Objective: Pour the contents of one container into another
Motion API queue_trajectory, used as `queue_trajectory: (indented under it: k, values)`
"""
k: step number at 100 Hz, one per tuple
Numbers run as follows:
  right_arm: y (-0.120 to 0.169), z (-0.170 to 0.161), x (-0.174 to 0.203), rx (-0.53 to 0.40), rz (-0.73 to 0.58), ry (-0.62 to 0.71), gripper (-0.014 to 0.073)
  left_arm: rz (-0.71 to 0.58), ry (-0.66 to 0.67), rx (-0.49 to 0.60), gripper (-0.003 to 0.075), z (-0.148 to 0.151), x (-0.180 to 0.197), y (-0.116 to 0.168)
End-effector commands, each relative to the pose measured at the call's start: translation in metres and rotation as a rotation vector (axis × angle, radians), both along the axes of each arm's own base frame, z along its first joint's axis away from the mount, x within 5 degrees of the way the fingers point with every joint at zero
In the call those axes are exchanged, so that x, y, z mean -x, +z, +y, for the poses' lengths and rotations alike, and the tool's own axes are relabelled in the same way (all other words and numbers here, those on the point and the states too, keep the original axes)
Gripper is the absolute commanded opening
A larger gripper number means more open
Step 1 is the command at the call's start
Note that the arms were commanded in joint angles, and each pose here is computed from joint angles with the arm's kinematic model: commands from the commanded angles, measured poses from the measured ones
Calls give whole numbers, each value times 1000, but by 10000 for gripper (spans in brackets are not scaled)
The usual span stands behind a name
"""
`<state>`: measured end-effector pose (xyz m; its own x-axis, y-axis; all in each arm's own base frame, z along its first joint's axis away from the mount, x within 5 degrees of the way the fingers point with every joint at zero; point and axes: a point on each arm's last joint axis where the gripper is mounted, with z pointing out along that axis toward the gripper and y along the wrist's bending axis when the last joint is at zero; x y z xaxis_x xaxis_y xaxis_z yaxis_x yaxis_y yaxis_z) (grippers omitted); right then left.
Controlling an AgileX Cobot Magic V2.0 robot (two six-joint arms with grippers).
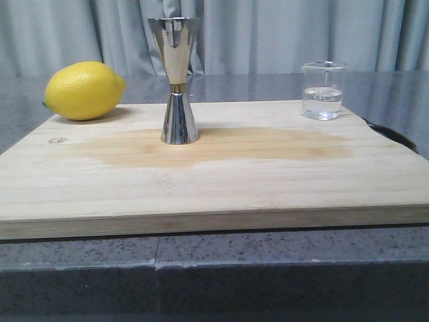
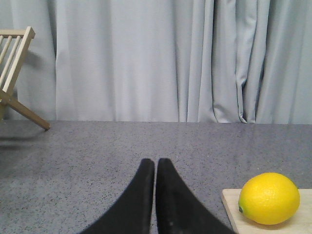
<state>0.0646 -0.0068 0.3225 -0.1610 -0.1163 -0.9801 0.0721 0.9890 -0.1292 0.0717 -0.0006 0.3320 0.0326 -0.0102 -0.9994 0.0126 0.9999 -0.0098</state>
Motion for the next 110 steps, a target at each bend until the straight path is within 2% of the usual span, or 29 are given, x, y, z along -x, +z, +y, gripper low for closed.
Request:
queue_trajectory:
  k: [1, 10, 17, 22, 31, 33, 37, 43, 110]
  values:
    - [17, -1, -2, 31, -87, -4, -70, -97, -3, 7, -19, 0, 0, 17]
    - [17, -1, -2, 31, -84, -4, -25, -95, -3, 7, -14, 0, 0, 16]
    - [18, -1, -2, 36, -95, -5, 75, -98, -3, 7, 36, 0, 0, 17]
    - [18, -1, -2, 47, -95, -7, 179, -98, -3, 5, 116, 0, 0, 17]
    - [17, -2, -2, 76, -83, -16, 344, -92, -2, 3, 325, 0, 0, 16]
    - [17, -2, -2, 82, -81, -18, 364, -92, -3, 5, 388, 0, 0, 16]
    - [17, -3, -2, 87, -80, -20, 411, -92, -3, 6, 450, 0, 0, 16]
    - [17, -3, -2, 87, -80, -20, 440, -96, -3, 6, 510, 0, 0, 16]
    - [16, -2, -2, 78, -75, -18, 440, -96, -3, 6, 513, 0, 0, 16]
